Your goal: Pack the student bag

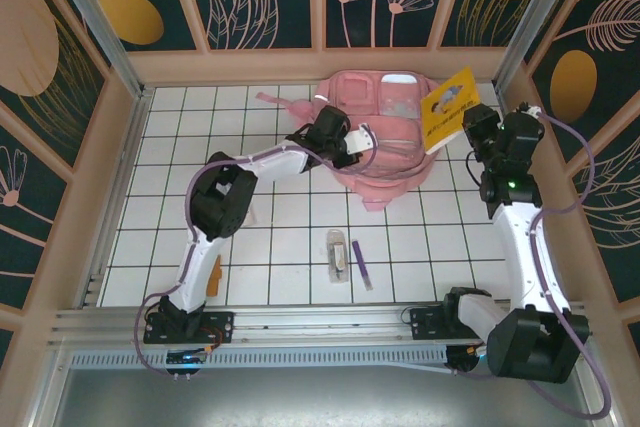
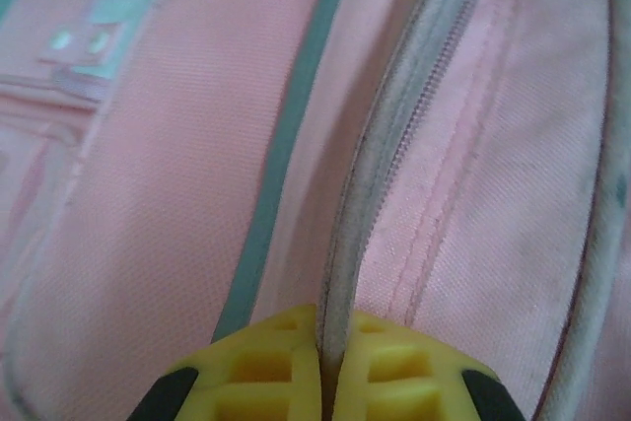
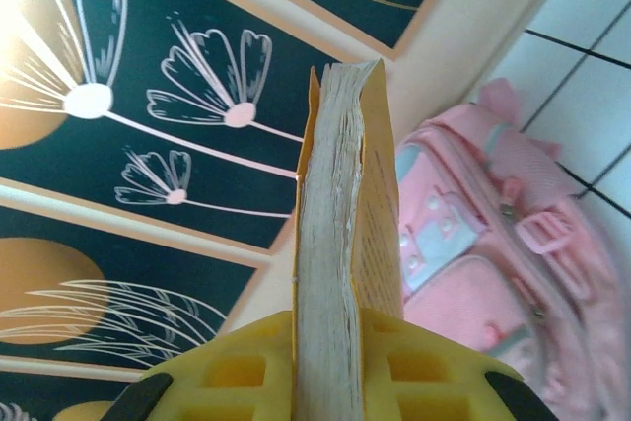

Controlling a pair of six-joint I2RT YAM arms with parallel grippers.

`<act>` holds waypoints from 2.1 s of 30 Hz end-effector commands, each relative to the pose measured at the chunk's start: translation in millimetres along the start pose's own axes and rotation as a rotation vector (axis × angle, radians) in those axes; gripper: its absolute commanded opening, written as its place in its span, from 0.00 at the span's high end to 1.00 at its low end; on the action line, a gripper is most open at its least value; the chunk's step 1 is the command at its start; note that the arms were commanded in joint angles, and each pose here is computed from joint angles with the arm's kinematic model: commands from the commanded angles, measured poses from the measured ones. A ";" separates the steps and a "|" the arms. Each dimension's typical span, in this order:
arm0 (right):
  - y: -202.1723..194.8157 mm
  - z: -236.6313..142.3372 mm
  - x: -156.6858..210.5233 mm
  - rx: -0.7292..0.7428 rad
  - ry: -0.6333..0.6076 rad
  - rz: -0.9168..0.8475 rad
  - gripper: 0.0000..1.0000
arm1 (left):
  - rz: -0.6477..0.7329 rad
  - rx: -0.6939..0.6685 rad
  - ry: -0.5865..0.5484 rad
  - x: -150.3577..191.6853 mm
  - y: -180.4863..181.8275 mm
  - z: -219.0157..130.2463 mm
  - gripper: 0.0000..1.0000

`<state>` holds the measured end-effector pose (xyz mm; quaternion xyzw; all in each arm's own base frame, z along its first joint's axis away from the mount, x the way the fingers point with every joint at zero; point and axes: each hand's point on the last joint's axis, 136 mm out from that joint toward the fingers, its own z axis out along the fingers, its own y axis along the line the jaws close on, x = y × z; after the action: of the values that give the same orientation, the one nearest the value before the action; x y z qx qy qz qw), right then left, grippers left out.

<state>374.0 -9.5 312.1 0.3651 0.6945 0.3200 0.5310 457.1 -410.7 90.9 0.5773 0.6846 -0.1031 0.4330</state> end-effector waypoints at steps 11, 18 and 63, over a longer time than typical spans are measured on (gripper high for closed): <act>-91.2 -10.8 28.6 0.207 0.282 0.095 1.00 | -0.593 -0.640 -0.238 -83.1 149.9 -168.9 1.00; -2.9 3.4 115.7 -0.239 0.829 0.045 1.00 | -0.626 -0.584 -0.361 -114.3 150.1 -189.8 1.00; 69.6 140.4 194.8 -0.414 0.513 0.531 1.00 | -0.855 -0.251 -0.561 -180.0 125.7 -230.9 1.00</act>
<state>467.9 191.1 189.8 0.3448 0.6769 0.6148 0.2119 464.1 -344.1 287.2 0.1539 0.8205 -0.2506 0.4902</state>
